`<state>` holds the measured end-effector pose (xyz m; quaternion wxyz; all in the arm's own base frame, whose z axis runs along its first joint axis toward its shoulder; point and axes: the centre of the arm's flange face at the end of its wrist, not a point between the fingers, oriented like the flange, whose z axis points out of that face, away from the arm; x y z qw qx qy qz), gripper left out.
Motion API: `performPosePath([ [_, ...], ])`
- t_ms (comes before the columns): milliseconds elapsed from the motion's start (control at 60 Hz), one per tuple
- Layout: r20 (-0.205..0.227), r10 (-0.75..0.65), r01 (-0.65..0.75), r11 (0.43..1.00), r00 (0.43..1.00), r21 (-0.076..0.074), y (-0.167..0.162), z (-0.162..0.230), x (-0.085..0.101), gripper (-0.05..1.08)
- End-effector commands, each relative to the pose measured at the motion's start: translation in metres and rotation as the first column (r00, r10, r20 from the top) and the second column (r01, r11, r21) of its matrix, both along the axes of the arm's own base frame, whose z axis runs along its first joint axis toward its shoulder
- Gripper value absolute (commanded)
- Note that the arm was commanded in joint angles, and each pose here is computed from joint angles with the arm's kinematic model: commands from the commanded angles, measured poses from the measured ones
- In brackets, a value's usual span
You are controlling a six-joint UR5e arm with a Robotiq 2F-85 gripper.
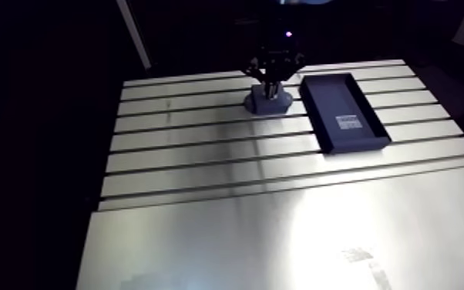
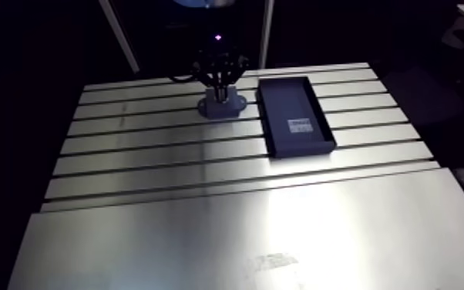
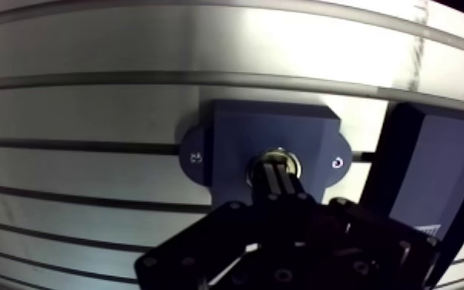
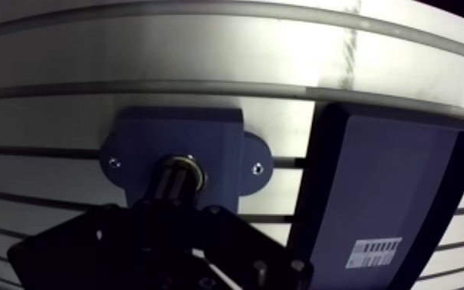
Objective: Pick up the bearing and press it into the housing until flush.
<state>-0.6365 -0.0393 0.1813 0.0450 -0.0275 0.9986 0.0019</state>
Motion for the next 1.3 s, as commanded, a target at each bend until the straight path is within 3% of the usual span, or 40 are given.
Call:
performPosePath([
  [17,0.0,-0.001,0.001,1.0,1.0,0.0,0.001,0.0,0.0,1.08],
  [267,-0.003,-0.001,0.001,1.0,1.0,-0.001,0.001,0.001,-0.001,1.08],
  [600,-0.038,0.003,-0.003,1.0,0.999,-0.001,-0.001,0.029,-0.003,1.08],
  [933,-0.037,0.003,-0.003,1.0,0.999,0.001,-0.001,0.049,0.003,1.06],
  [1000,-0.043,0.003,-0.003,1.0,0.999,0.003,-0.002,0.054,0.004,0.94],
  [1017,-0.048,0.002,-0.002,1.0,0.999,0.004,-0.002,0.057,0.004,0.73],
  [1033,-0.045,0.002,-0.002,1.0,0.999,0.005,-0.002,0.06,0.005,0.42],
  [1050,-0.045,0.002,-0.002,1.0,0.999,0.005,-0.002,0.06,0.005,0.42],
  [1067,-0.033,0.003,-0.003,1.0,0.999,0.006,-0.002,0.061,0.006,0.18],
  [1083,-0.033,0.003,-0.003,1.0,0.999,0.006,-0.002,0.061,0.006,0.18],
  [1100,-0.02,0.003,-0.003,1.0,1.0,0.004,-0.002,0.063,0.007,0.03],
  [1183,-0.009,0.003,-0.003,1.0,1.0,0.0,-0.003,0.072,0.009,0.0],
  [1300,-0.039,0.003,-0.003,1.0,0.999,0.002,-0.003,0.102,0.01,0.0],
])
